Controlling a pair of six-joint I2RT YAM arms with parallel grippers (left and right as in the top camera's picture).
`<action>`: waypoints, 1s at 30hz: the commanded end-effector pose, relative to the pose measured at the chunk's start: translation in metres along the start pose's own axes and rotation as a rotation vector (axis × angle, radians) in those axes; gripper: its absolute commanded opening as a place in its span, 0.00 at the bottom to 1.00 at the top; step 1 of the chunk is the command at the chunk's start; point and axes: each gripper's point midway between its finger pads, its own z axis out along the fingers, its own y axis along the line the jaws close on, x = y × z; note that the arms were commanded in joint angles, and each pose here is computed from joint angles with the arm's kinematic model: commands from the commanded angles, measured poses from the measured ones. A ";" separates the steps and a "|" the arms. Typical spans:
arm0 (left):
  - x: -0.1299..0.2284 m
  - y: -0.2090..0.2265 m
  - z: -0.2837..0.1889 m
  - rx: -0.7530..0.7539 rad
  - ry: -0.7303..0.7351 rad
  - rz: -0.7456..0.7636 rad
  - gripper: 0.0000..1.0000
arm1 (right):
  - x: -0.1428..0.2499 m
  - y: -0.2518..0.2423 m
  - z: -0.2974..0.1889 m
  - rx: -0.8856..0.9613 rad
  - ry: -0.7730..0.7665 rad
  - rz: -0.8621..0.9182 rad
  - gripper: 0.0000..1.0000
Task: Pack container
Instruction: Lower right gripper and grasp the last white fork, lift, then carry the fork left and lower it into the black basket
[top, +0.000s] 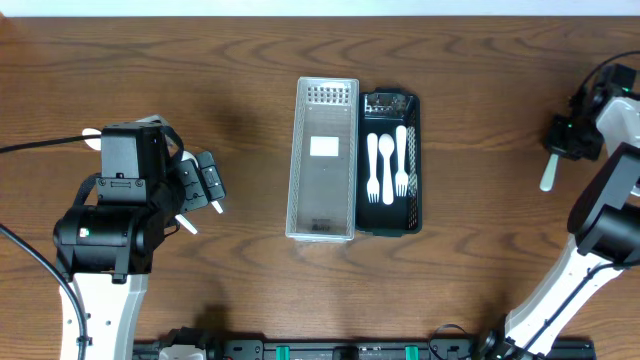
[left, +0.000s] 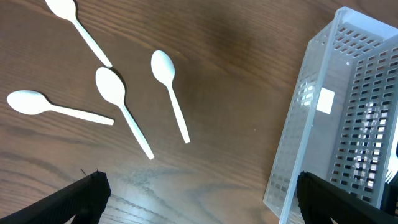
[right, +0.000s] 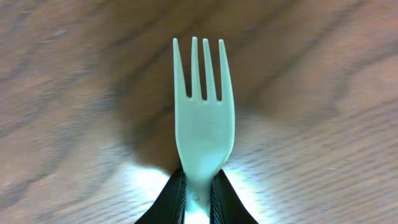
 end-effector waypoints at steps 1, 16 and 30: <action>-0.004 -0.001 -0.004 0.000 -0.011 0.018 0.98 | 0.052 0.032 0.042 -0.050 0.176 -0.042 0.01; -0.004 -0.001 -0.004 0.000 -0.011 0.018 0.98 | -0.011 0.148 -0.184 -0.120 -0.396 -0.268 0.01; -0.002 0.000 -0.004 -0.002 -0.004 0.018 0.98 | 0.075 0.305 -0.237 -0.272 -0.378 -0.264 0.01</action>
